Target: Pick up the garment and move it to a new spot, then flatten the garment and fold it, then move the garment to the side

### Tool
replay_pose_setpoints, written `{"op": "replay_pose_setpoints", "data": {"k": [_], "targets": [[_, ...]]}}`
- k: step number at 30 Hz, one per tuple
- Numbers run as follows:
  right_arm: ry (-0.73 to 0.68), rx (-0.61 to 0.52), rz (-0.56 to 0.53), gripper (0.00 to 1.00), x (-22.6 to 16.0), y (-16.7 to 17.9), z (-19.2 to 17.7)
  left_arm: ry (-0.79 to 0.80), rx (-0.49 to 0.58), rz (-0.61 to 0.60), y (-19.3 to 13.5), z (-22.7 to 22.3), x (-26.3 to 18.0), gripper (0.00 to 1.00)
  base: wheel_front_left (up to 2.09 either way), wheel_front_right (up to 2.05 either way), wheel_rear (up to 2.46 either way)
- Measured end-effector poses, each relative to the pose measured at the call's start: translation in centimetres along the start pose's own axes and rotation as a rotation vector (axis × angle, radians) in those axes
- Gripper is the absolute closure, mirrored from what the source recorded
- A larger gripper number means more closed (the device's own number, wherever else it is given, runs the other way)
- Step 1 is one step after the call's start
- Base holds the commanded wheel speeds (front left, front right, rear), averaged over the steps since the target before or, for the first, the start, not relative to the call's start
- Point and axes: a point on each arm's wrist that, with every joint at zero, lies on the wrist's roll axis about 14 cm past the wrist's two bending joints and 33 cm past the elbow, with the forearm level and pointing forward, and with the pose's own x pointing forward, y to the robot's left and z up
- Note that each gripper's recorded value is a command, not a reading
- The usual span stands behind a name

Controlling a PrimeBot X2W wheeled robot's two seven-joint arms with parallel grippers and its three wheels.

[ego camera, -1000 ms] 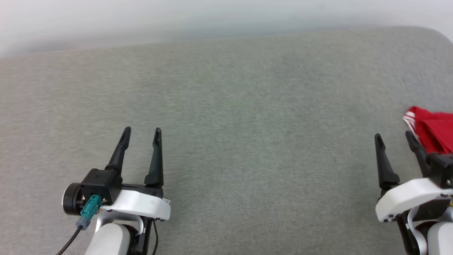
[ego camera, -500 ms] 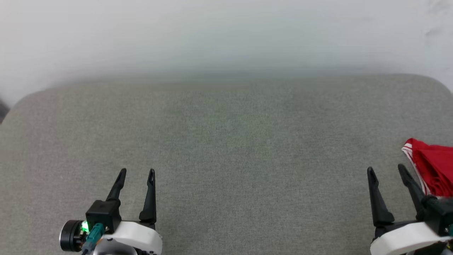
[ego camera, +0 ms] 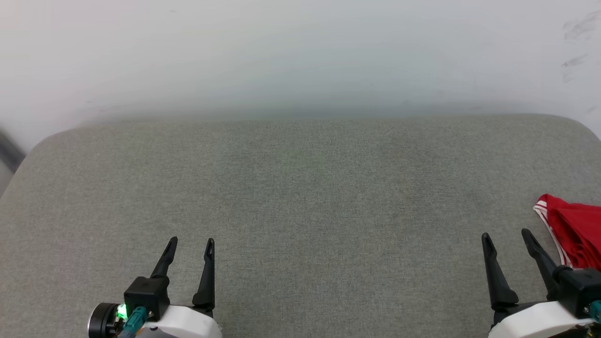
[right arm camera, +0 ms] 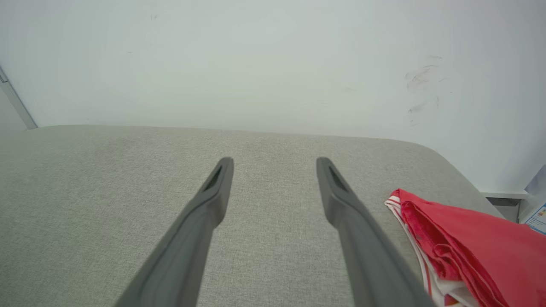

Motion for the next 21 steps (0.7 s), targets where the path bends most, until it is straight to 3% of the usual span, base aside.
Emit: {"op": "replay_pose_setpoints", "data": {"k": [16, 17, 21], "targets": [[0.012, 0.01, 0.006, 0.0, 0.3, 0.2, -0.6, 0.013, -0.008, -0.001, 0.0, -0.4, 0.3, 0.0, 0.0, 0.0, 0.0], [0.016, 0.011, 0.007, 1.0, 0.3, 0.2, -0.7, 0.016, -0.009, -0.001, 0.0, -0.5, 0.3, 1.0, 0.0, 0.0, 0.0], [0.058, 0.023, 0.008, 1.0, 0.1, 0.3, -2.0, 0.071, -0.022, 0.008, -0.1, -2.2, -0.4, 1.0, 0.0, 0.0, 0.0]]}}
